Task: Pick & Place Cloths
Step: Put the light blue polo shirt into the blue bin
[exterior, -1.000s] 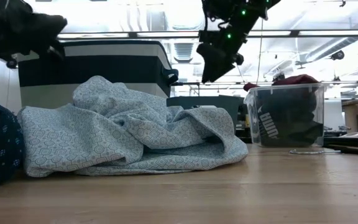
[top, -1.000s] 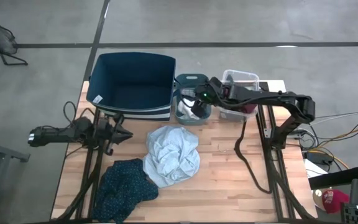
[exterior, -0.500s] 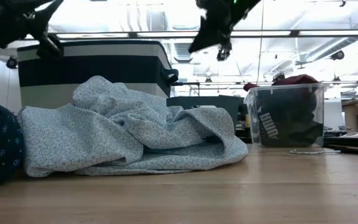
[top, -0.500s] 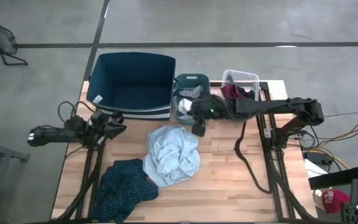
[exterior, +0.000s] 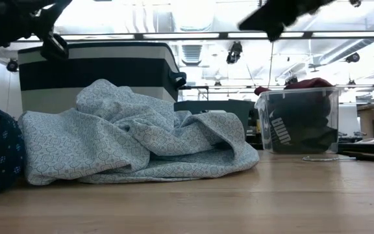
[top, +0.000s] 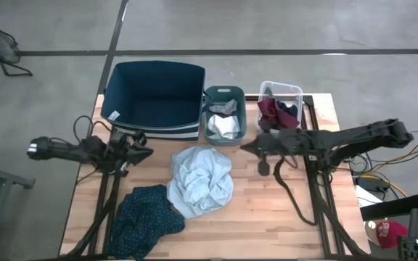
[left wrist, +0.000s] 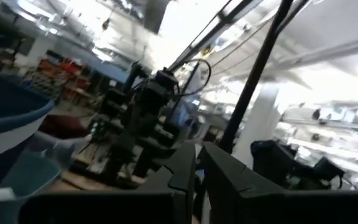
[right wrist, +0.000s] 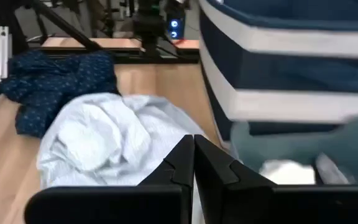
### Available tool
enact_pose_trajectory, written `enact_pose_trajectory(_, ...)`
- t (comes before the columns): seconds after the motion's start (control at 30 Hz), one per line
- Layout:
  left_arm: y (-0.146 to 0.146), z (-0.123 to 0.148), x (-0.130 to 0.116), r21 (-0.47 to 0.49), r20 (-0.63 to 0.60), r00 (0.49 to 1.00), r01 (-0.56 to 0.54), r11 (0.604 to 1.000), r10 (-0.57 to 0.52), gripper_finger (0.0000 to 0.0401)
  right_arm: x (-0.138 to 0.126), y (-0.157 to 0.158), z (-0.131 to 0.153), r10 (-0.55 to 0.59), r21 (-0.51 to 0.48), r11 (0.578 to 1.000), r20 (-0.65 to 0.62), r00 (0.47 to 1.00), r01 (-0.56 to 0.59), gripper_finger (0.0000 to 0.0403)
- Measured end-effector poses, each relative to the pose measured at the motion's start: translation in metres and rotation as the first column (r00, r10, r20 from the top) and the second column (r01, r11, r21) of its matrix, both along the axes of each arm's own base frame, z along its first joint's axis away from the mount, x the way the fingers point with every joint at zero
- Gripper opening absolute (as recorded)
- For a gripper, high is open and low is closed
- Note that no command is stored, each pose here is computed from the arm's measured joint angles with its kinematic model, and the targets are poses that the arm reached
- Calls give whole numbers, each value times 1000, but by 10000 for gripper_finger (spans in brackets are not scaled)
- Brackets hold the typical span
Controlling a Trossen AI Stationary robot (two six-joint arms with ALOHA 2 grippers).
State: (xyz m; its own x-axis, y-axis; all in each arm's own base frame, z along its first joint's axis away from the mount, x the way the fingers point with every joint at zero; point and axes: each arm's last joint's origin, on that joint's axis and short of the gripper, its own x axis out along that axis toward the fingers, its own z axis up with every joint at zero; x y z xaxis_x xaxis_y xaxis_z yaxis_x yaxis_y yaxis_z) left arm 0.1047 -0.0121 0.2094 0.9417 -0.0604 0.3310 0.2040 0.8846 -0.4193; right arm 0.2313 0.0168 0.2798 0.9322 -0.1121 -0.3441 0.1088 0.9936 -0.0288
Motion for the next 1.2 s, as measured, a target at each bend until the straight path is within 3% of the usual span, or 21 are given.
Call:
enact_pose_trajectory(0.2, -4, 9, 12, 93, -70, 996, -53, 994, 59, 36, -43, -4, -25, 2, 12, 1000, 31, 1000, -2, 8)
enact_pose_trajectory(0.37, -18, 24, 24, 177, -102, 995, 18, 984, 0, 36, -69, -5, -41, 29, 54, 998, 84, 996, -34, 8)
enact_pose_trajectory(0.47, -27, 35, 33, 174, -147, 989, 52, 983, -26, 36, -81, -4, -50, 103, 56, 992, 103, 989, -109, 8)
enact_pose_trajectory(0.6, -40, 53, 48, 180, -226, 973, 93, 979, -50, 36, -94, -6, -56, 110, 50, 992, 149, 983, -119, 8)
enact_pose_trajectory(0.7, -49, 60, 61, 237, -342, 940, 66, 969, 19, 36, -102, -6, -57, 114, 38, 992, 184, 976, -123, 8)
enact_pose_trajectory(0.83, -59, 60, 79, 284, -508, 859, 95, 954, 66, 37, -113, -8, -58, 117, -9, 993, 199, 973, -117, 8)
enact_pose_trajectory(1.0, -70, 52, 103, 191, -623, 781, 86, 978, 53, 37, -123, -9, -64, 117, -16, 993, 195, 974, -116, 8)
enact_pose_trajectory(1.07, -72, 49, 113, 134, -638, 768, 36, 990, 58, 37, -126, -9, -64, 112, -4, 993, 212, 971, -114, 8)
enact_pose_trajectory(1.2, -78, 50, 129, 216, -637, 764, 50, 975, 102, 37, -132, -10, -67, 113, -8, 993, 224, 968, -115, 8)
